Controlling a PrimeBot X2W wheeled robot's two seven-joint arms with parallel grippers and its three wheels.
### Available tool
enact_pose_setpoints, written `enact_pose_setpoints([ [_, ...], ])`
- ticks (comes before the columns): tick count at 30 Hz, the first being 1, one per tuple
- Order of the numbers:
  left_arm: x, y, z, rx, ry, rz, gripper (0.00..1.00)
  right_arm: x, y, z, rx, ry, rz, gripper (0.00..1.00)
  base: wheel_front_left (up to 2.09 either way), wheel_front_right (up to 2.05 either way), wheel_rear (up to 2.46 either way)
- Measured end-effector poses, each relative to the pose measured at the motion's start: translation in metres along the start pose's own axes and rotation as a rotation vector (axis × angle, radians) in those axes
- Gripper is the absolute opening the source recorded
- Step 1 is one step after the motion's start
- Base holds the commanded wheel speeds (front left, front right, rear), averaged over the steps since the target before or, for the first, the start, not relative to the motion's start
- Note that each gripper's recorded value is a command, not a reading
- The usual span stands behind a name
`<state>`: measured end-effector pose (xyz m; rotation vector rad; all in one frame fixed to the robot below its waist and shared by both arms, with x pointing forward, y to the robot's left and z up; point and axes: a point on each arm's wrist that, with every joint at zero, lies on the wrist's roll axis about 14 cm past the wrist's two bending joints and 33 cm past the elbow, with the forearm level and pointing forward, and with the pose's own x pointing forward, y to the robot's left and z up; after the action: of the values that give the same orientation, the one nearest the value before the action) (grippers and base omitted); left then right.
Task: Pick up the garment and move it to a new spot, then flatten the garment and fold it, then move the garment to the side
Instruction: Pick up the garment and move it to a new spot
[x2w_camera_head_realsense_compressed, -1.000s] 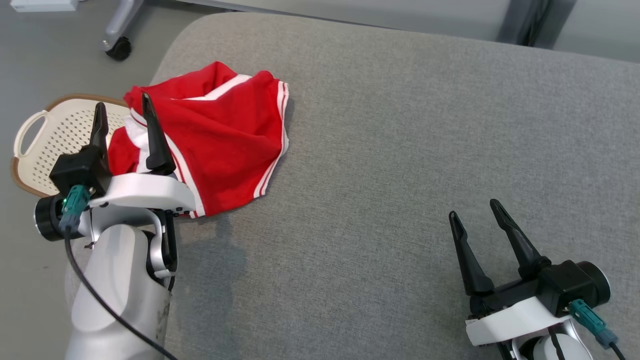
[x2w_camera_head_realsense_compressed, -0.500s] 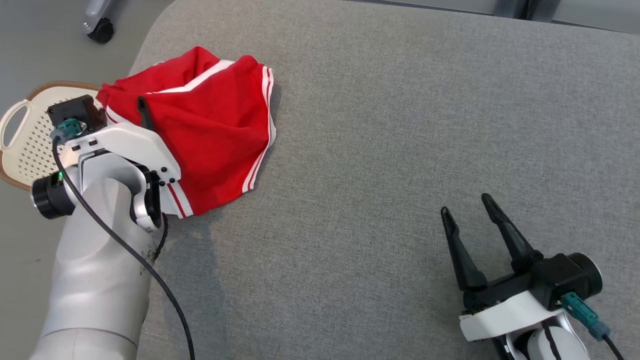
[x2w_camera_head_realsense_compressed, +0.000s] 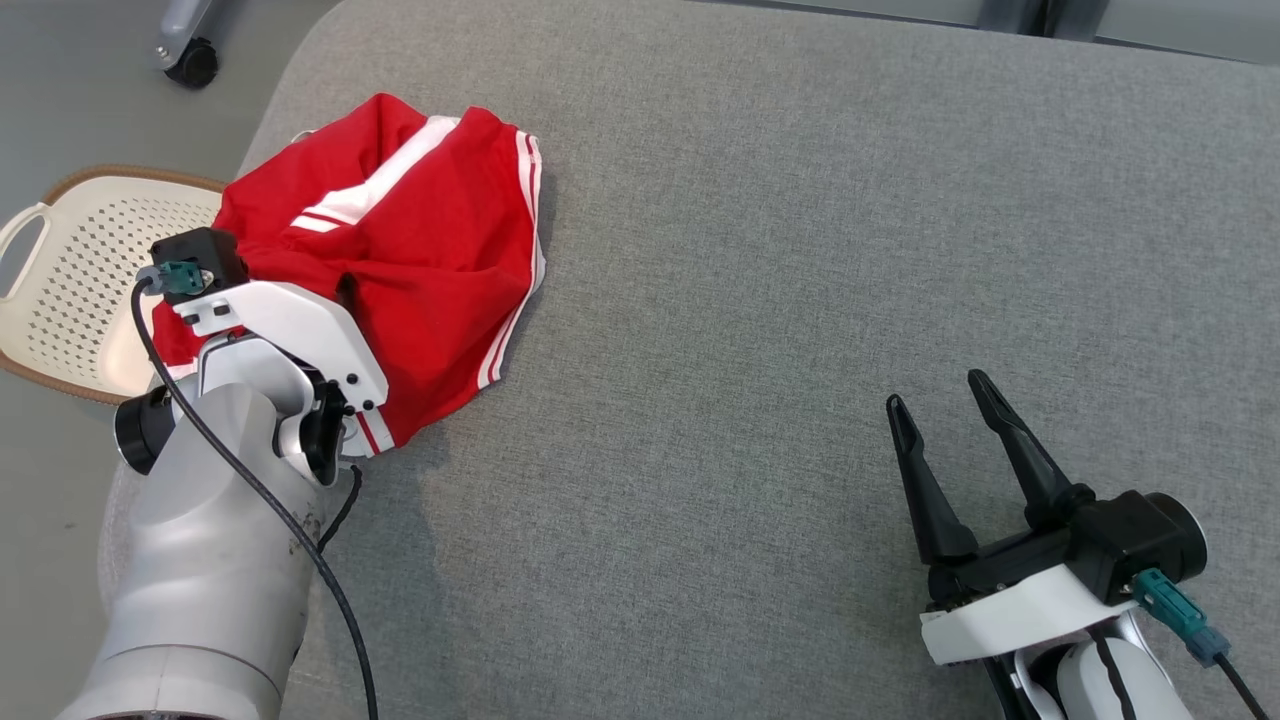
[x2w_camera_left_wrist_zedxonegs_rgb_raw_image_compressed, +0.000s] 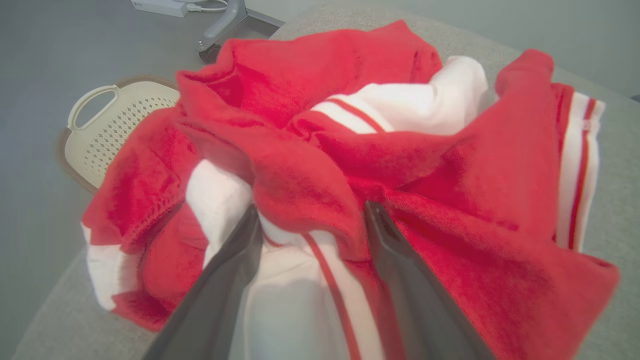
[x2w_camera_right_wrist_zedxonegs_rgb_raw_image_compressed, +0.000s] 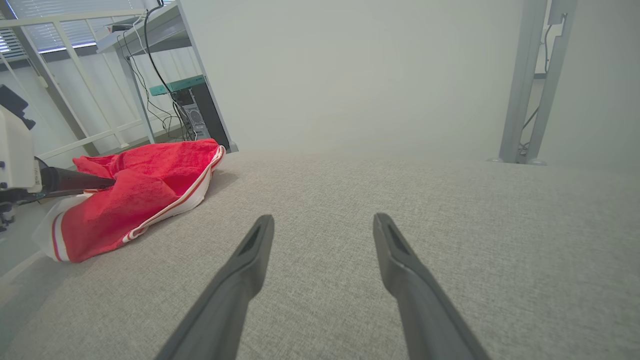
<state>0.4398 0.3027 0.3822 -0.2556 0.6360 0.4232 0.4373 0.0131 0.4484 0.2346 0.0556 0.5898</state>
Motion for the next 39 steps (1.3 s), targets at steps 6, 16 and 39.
enact_pose_setpoints([
  [6,-0.006,0.001,0.016,0.000,-0.102,-0.016,0.00,-0.003,0.005,0.006,-0.006,-0.009,0.007,1.00,0.00,0.00,0.00],
  [16,-0.036,-0.016,0.088,-0.081,-0.435,-0.127,0.00,-0.019,0.012,0.017,0.014,-0.021,-0.001,1.00,0.00,0.00,0.00],
  [39,-0.164,-0.165,0.201,-0.165,-0.896,-0.640,0.00,-0.084,-0.026,0.063,0.006,-0.129,-0.199,1.00,0.00,0.00,0.00],
])
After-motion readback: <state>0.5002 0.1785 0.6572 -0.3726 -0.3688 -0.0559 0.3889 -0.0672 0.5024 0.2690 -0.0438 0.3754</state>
